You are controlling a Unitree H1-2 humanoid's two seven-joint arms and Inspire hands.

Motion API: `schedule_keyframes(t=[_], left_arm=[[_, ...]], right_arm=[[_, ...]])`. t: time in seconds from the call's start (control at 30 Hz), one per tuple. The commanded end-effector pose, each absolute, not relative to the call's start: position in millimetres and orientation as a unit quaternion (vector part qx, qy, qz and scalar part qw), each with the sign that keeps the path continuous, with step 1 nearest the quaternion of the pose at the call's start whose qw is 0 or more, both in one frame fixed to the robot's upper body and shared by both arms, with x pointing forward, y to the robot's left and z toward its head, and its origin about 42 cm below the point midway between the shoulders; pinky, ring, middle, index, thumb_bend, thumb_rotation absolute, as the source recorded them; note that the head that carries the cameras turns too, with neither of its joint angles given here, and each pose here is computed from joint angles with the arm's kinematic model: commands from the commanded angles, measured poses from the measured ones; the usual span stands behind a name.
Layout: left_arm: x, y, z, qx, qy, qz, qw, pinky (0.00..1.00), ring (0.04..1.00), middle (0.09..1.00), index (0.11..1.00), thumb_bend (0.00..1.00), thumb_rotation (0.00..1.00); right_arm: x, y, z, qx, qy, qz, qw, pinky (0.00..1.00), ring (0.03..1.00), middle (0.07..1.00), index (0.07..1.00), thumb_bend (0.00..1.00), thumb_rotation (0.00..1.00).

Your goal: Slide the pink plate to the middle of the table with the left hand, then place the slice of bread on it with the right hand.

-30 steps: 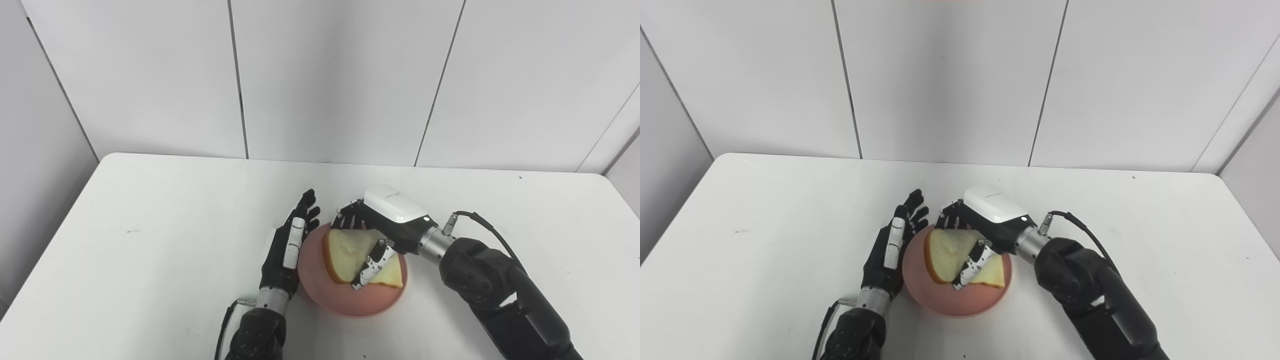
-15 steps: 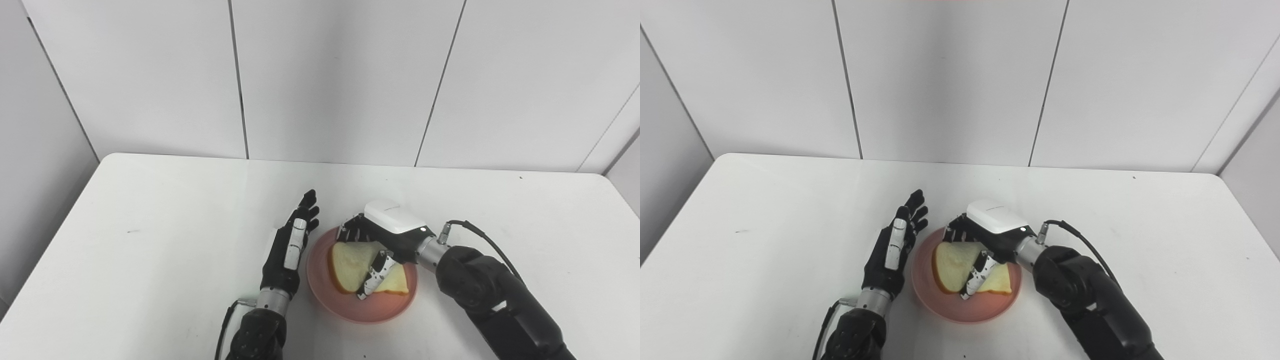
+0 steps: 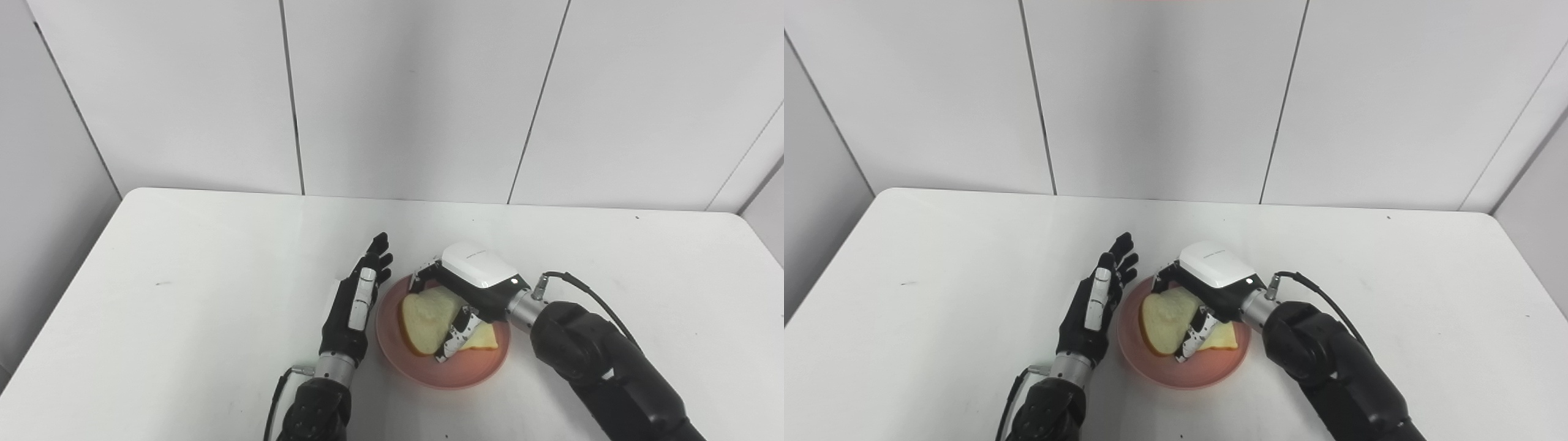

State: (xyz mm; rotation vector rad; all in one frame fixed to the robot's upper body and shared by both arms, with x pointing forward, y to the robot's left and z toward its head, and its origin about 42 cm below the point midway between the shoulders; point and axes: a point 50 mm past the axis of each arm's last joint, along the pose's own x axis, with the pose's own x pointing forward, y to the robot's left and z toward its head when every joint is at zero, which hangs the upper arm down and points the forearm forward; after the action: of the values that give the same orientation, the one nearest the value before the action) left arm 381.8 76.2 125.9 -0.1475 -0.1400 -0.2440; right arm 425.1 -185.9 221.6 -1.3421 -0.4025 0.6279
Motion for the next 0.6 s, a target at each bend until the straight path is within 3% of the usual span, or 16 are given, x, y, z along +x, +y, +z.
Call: schedule_keyframes(t=[0.0,0.03,0.1,0.57], left_arm=[[383,71,131,-0.082,-0.075,-0.125,0.986,0.95,0.942,0.967,0.891,0.79,1.00],[383,71,131,-0.081,-0.075,-0.126,0.986,0.95,0.941,0.967,0.891,0.79,1.00],[383,72,131,-0.084,-0.075,-0.127,0.986,0.96,0.944,0.969,0.892,0.79,1.00],[383,73,132,-0.083,-0.076,-0.129,0.985,0.96,0.955,0.979,0.899,0.78,1.00]], right_arm=[[429,-195,235,-0.634,-0.193,0.264,0.701,0.86,0.801,0.764,0.498,0.52,0.14],[429,-195,236,-0.637,-0.193,0.262,0.699,0.88,0.814,0.778,0.621,0.61,0.13],[429,-195,239,-0.639,-0.193,0.259,0.698,0.91,0.828,0.793,0.730,0.69,0.13],[425,-207,251,-0.651,-0.162,0.264,0.693,0.99,0.884,0.849,0.828,0.74,0.14]])
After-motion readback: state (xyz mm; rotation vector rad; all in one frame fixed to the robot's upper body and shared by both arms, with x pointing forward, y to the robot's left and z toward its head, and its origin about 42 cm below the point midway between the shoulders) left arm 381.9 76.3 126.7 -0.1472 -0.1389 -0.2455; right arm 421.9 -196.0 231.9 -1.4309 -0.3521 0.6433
